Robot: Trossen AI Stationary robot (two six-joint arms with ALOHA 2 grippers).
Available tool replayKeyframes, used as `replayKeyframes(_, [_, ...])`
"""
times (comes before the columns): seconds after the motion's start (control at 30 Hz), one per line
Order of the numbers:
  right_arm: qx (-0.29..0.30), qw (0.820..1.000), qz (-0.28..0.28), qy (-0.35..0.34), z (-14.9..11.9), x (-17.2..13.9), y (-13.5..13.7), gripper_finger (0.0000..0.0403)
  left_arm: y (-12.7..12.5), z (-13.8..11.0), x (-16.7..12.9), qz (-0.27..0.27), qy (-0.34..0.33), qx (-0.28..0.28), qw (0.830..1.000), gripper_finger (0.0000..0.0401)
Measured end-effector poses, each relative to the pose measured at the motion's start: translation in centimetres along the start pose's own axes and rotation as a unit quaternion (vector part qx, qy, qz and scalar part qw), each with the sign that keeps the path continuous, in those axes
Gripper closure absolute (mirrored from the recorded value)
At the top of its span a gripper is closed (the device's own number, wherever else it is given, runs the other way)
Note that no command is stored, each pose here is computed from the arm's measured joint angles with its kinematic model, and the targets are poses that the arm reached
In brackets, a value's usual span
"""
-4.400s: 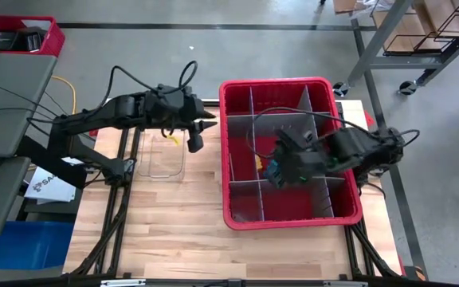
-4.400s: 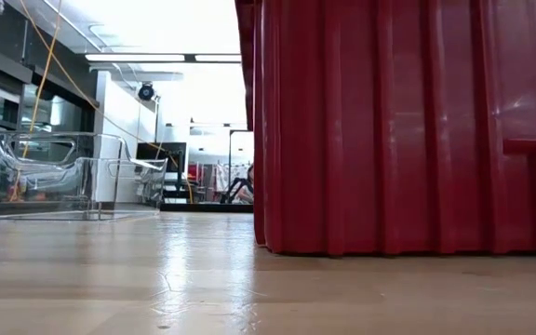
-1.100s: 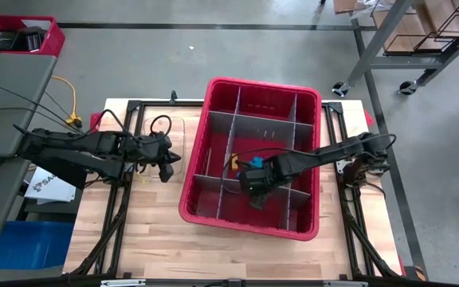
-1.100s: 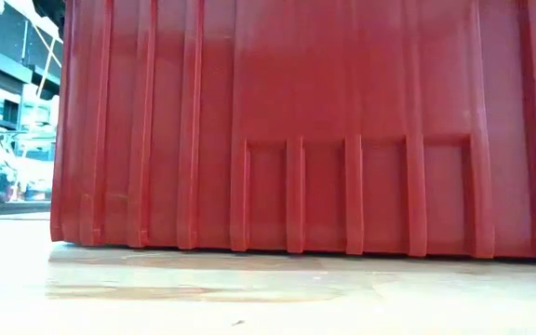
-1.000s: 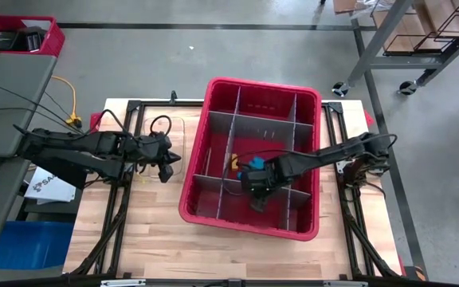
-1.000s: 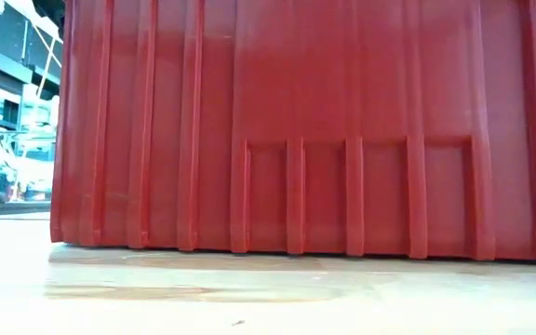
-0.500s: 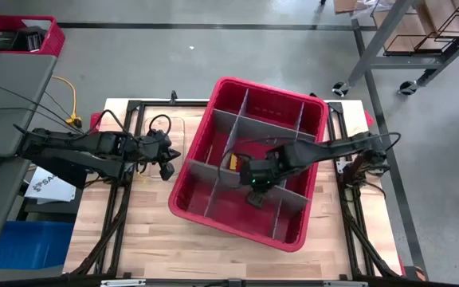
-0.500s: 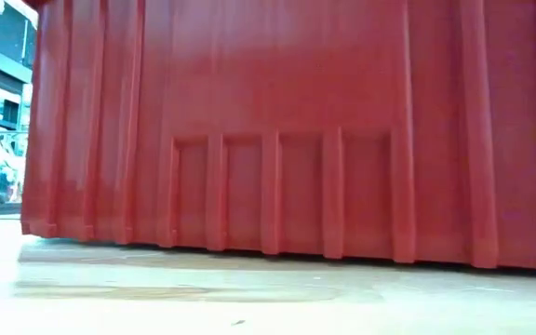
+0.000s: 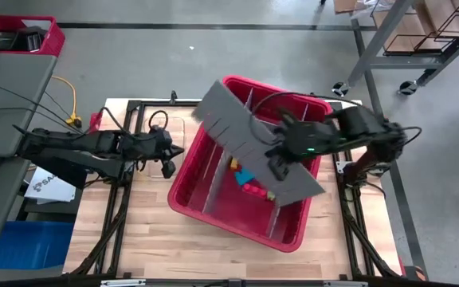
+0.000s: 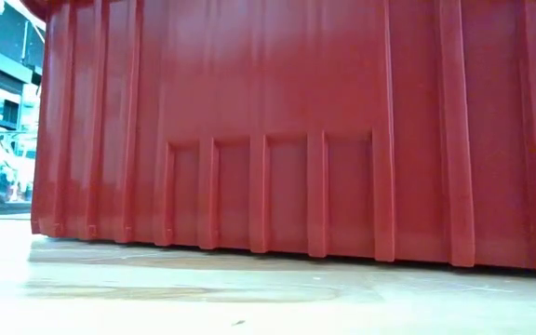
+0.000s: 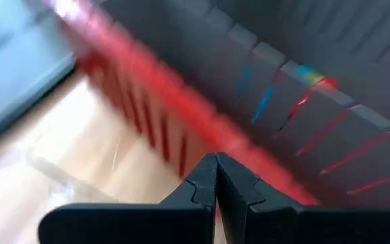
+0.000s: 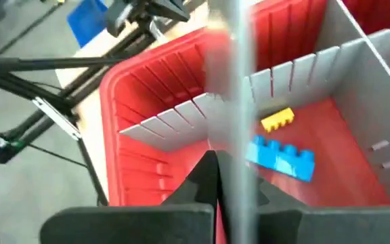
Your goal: Sort Items/Unsort Items
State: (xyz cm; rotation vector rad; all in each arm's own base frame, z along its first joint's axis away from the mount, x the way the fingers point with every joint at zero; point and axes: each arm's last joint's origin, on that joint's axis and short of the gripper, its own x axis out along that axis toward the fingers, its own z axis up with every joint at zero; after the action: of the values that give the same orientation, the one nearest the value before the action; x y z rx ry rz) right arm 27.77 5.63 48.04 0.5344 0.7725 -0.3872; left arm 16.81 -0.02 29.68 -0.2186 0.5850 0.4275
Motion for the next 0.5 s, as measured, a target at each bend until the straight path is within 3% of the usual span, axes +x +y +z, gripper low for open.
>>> replayKeyframes(0.17, [0.021, 0.995, -0.011, -0.099, -0.8, -4.3, -0.8, 0.0403, -0.8, 3.3, -1.2, -0.033, -0.071, 0.090, 0.993, 0.0401])
replayKeyframes(0.27, [0.026, 0.988, -0.013, -0.152, -0.9, -6.6, -1.2, 0.0403, -1.8, 4.9, -0.4, -0.100, -0.079, 0.178, 0.976, 0.0401])
replayKeyframes(0.37, [0.037, 0.980, -0.010, -0.194, -1.0, -8.3, -1.8, 0.0403, -2.7, 5.2, 2.4, -0.119, -0.019, 0.266, 0.956, 0.0401])
replayKeyframes(0.5, [0.052, 0.972, -0.003, -0.230, -0.9, -9.4, -2.0, 0.0403, -3.1, 5.4, 7.1, -0.066, 0.079, 0.340, 0.935, 0.0401])
